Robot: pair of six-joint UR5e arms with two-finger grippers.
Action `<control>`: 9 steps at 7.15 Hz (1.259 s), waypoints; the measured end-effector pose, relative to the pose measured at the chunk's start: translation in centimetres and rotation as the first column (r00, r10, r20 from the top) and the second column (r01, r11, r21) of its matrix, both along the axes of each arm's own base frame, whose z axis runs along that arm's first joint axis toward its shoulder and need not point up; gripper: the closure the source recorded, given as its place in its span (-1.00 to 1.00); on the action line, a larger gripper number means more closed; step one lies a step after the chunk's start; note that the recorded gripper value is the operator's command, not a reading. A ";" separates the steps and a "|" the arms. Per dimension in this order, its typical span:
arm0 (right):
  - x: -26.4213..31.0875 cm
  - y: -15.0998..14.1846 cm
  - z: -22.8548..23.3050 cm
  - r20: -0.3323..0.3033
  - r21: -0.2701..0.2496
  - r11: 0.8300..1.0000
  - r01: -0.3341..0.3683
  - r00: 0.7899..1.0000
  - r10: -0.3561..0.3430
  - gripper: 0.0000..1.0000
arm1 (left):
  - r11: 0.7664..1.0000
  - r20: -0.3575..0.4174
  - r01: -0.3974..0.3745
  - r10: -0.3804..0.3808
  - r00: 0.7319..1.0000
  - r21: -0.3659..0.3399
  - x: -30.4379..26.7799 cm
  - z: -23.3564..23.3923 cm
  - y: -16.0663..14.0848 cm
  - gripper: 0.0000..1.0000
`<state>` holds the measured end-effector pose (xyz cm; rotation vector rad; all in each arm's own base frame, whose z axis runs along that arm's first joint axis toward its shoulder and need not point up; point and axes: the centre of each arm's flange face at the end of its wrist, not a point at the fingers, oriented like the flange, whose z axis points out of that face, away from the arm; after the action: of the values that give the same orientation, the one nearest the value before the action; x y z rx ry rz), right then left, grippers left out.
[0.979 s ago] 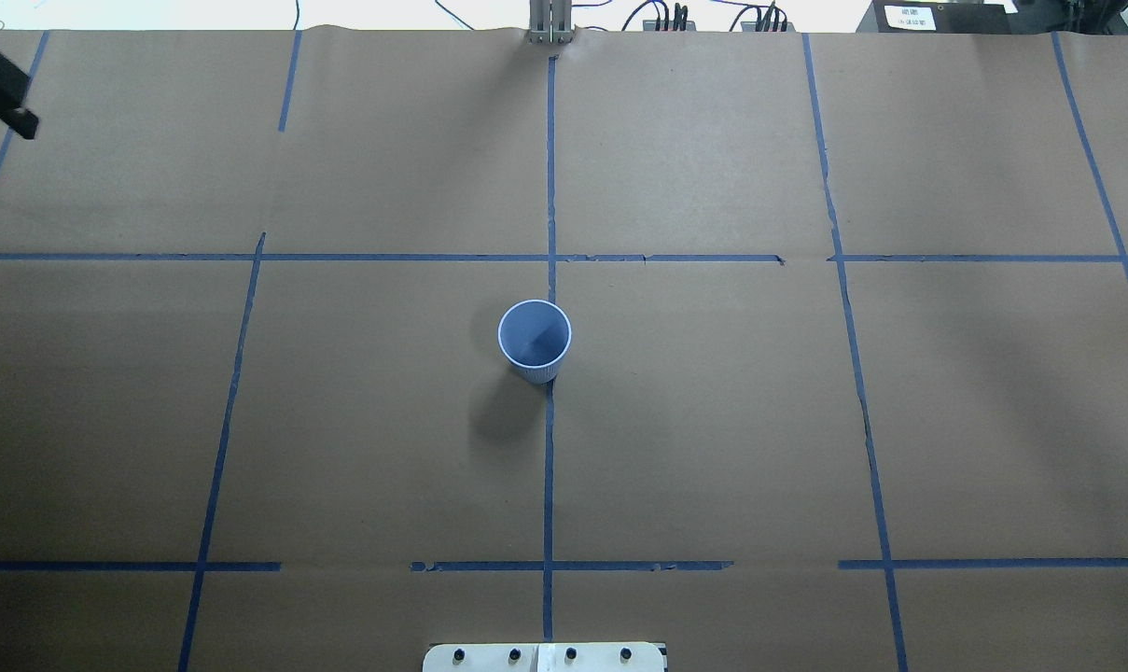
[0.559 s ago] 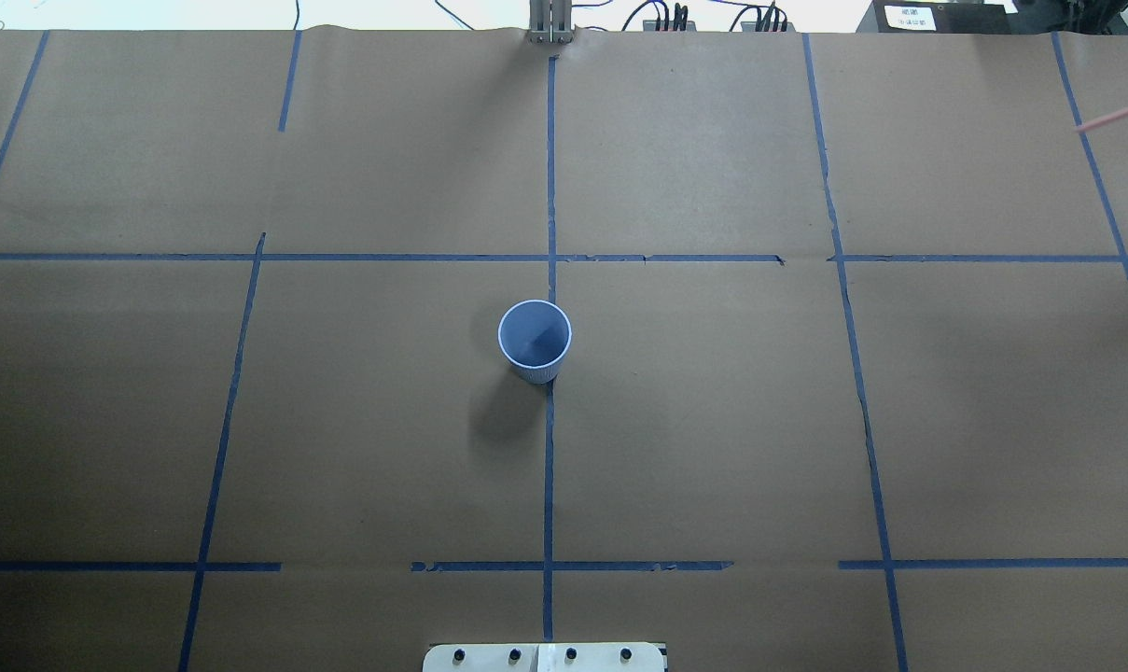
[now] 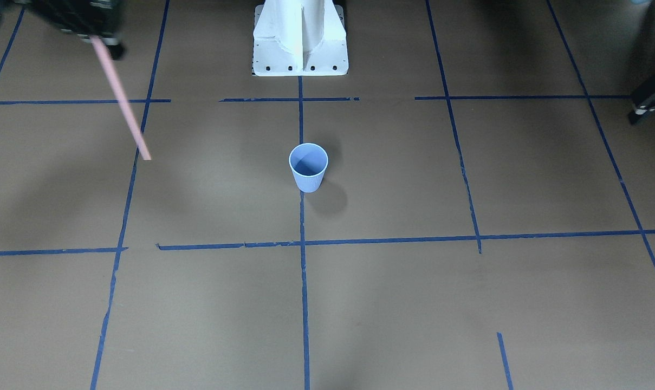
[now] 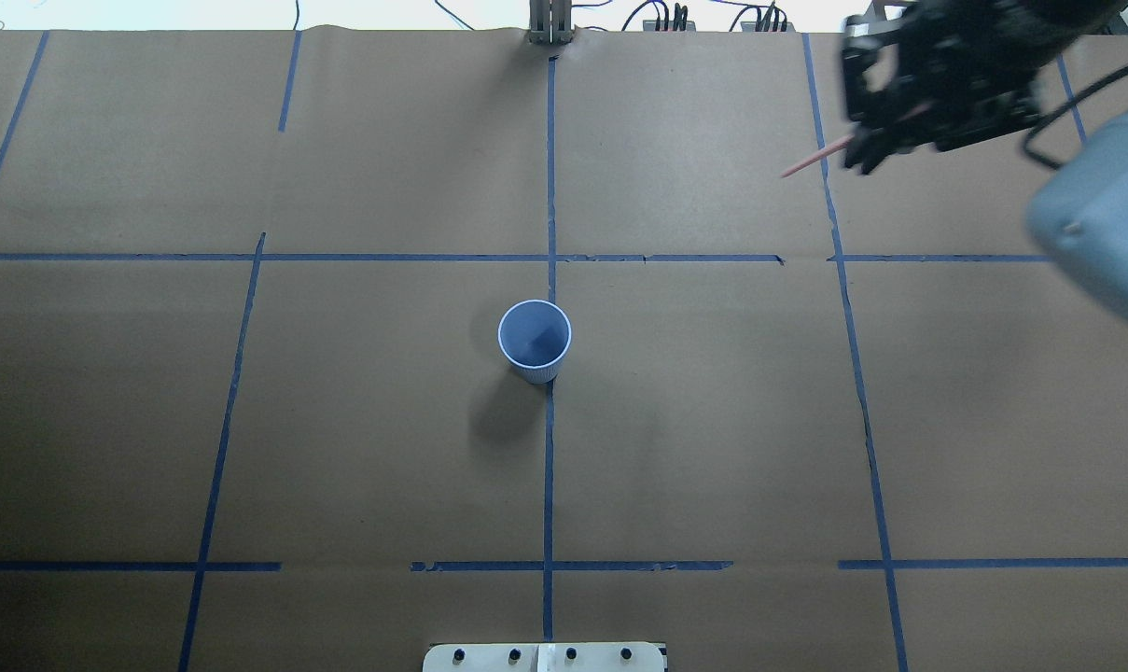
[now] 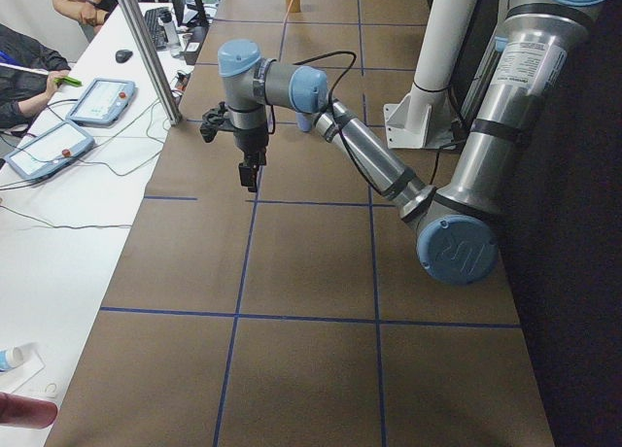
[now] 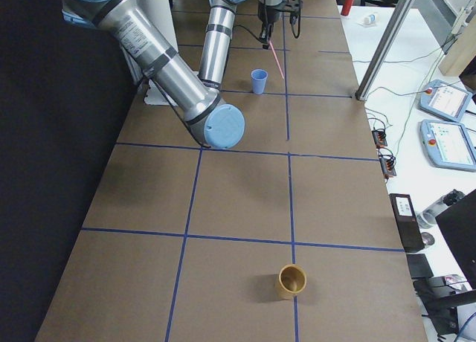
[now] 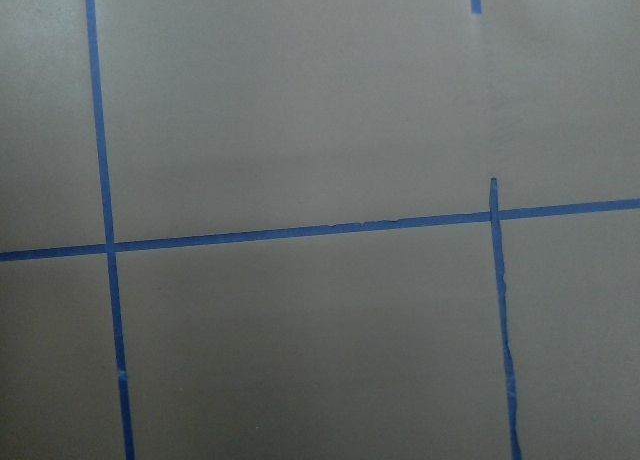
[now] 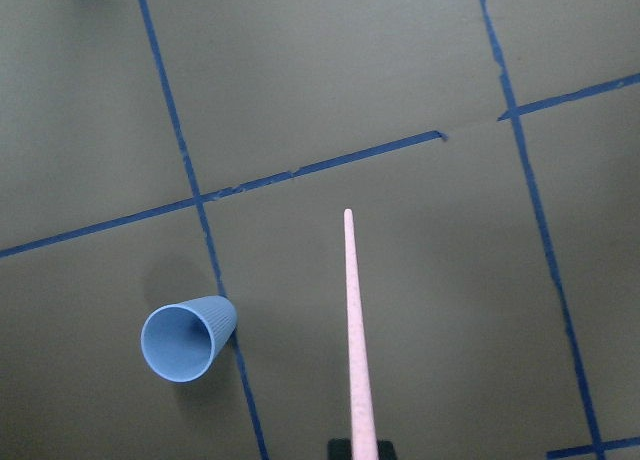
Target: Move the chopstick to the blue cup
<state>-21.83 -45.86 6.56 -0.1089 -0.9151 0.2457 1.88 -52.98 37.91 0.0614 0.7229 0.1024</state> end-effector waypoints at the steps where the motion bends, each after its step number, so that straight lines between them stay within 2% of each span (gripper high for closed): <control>1: -4.8 0.9 -2.7 -0.017 0.008 1.000 0.014 1.000 -0.014 1.00 | 1.000 0.008 -0.024 0.024 1.000 0.002 -2.4 2.9 0.2 -1.00; 3: -13.0 2.2 -6.6 -0.042 0.036 0.999 0.034 0.999 -0.032 1.00 | 0.997 0.014 -0.079 0.079 0.997 0.012 -7.3 9.0 -0.2 -1.00; 5: -19.2 2.7 -8.0 -0.049 0.038 0.998 0.058 0.997 -0.056 1.00 | 0.993 0.014 -0.109 0.108 0.994 0.039 -9.9 14.1 -0.8 -1.00; 8: -25.9 3.9 -6.2 -0.089 0.024 0.992 0.121 0.989 -0.118 0.99 | 0.993 0.014 -0.111 0.111 0.994 0.046 -10.5 16.0 -1.0 -1.00; 9: -27.4 4.4 -5.6 -0.098 0.018 0.990 0.138 0.986 -0.136 0.93 | 0.993 0.014 -0.111 0.110 0.994 0.044 -10.5 16.2 -1.1 -1.00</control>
<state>-49.19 -41.46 0.93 -0.1353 -0.8106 0.1106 -8.60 -54.03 54.07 0.0638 0.7125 0.2250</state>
